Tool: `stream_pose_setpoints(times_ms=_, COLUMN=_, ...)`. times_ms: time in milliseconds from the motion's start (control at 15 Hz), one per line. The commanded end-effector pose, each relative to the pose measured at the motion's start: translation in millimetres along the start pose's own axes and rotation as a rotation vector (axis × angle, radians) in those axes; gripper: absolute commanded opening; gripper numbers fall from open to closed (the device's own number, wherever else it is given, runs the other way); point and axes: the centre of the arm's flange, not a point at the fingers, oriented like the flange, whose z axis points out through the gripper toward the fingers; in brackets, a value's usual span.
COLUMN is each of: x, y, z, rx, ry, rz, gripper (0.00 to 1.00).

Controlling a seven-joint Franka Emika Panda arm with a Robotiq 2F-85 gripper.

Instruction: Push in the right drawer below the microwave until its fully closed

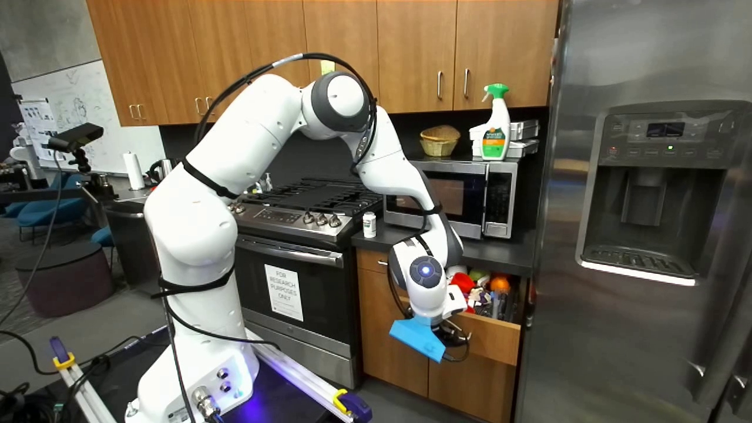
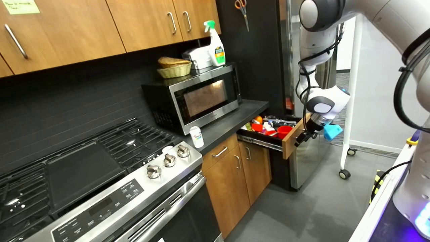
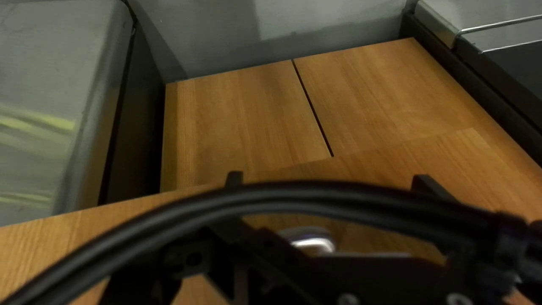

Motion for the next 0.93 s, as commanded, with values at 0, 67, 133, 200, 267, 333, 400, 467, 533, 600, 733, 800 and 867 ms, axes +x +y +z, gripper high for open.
stream_pose_setpoints(times_ms=0, x=27, y=-20, z=4, rx=-0.018, ry=0.04, rz=0.006, gripper=1.0)
stream_pose_setpoints(times_ms=67, x=32, y=-27, z=5, rx=-0.019, ry=0.045, rz=0.008, gripper=1.0)
stream_pose_setpoints(times_ms=133, x=35, y=-31, z=7, rx=-0.019, ry=0.05, rz=0.01, gripper=1.0)
stream_pose_setpoints(times_ms=200, x=39, y=-35, z=10, rx=-0.018, ry=0.055, rz=0.011, gripper=1.0)
stream_pose_setpoints(times_ms=267, x=43, y=-38, z=13, rx=-0.018, ry=0.06, rz=0.011, gripper=1.0)
stream_pose_setpoints(times_ms=333, x=48, y=-42, z=15, rx=-0.017, ry=0.069, rz=0.013, gripper=1.0)
stream_pose_setpoints(times_ms=400, x=52, y=-45, z=17, rx=-0.015, ry=0.074, rz=0.013, gripper=1.0)
stream_pose_setpoints(times_ms=467, x=56, y=-48, z=18, rx=-0.016, ry=0.084, rz=0.017, gripper=1.0)
stream_pose_setpoints(times_ms=533, x=58, y=-51, z=20, rx=-0.019, ry=0.092, rz=0.018, gripper=1.0)
stream_pose_setpoints(times_ms=600, x=62, y=-52, z=21, rx=-0.019, ry=0.101, rz=0.024, gripper=1.0)
stream_pose_setpoints(times_ms=733, x=66, y=-56, z=23, rx=-0.016, ry=0.112, rz=0.033, gripper=1.0)
stream_pose_setpoints(times_ms=800, x=68, y=-58, z=24, rx=-0.016, ry=0.117, rz=0.036, gripper=1.0)
stream_pose_setpoints(times_ms=867, x=70, y=-60, z=29, rx=-0.02, ry=0.118, rz=0.039, gripper=1.0)
